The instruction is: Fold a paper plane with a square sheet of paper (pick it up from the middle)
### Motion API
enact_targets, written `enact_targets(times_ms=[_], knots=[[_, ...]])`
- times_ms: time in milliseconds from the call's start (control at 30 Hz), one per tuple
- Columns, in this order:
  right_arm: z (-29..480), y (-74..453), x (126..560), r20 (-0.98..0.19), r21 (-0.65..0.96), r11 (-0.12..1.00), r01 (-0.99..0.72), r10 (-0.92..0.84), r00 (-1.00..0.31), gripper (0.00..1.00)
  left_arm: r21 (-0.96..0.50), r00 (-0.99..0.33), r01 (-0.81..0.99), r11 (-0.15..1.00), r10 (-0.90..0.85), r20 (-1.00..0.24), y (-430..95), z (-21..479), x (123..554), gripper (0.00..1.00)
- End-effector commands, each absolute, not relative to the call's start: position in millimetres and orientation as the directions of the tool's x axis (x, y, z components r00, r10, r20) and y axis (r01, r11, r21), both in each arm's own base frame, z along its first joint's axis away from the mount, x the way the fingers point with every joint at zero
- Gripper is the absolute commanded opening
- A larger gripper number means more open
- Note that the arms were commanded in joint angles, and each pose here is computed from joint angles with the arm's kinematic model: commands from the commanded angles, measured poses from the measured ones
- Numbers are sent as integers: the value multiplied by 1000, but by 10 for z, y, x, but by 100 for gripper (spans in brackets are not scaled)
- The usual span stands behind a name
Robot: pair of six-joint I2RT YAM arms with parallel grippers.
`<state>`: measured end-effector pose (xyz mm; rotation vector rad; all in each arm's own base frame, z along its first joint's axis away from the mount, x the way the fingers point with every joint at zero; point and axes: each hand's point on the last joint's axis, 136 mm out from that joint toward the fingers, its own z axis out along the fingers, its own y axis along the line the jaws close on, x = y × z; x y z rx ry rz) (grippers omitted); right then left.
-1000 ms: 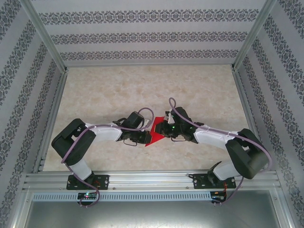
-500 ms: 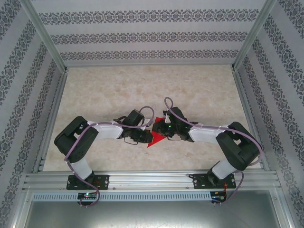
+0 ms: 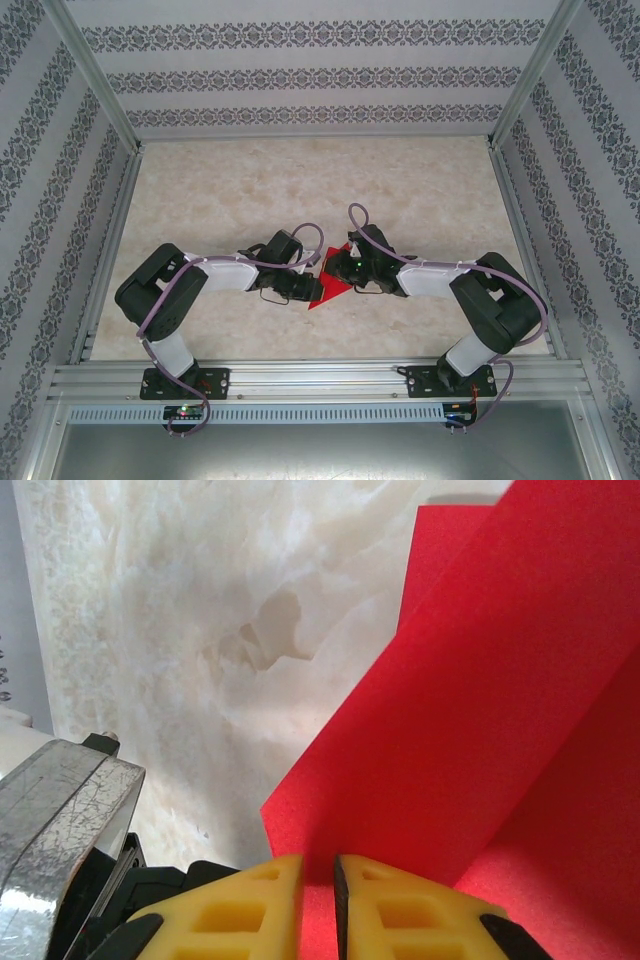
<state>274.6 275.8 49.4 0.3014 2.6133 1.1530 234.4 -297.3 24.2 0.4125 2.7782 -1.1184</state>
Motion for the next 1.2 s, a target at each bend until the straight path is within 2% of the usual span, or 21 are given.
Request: enact_targets(times_ms=[0, 333, 500, 800, 1167], knots=[[513, 2762, 2840, -174, 751, 656, 78, 310, -935, 17, -656, -951, 308, 689, 209, -226, -2921, 309, 2354, 28], [563, 2778, 2864, -177, 760, 646, 72, 313, -933, 17, -561, -920, 376, 737, 225, -322, -2802, 430, 2383, 40], [596, 2784, 2867, -178, 766, 640, 67, 311, -933, 17, -471, -894, 428, 772, 285, -346, -2819, 366, 2332, 41], [588, 2774, 2865, -175, 767, 638, 70, 313, -933, 18, -374, -867, 466, 802, 332, -371, -2867, 289, 2317, 38], [599, 2781, 2872, -176, 770, 635, 67, 311, -934, 18, -347, -855, 479, 807, 339, -392, -2857, 311, 2323, 25]])
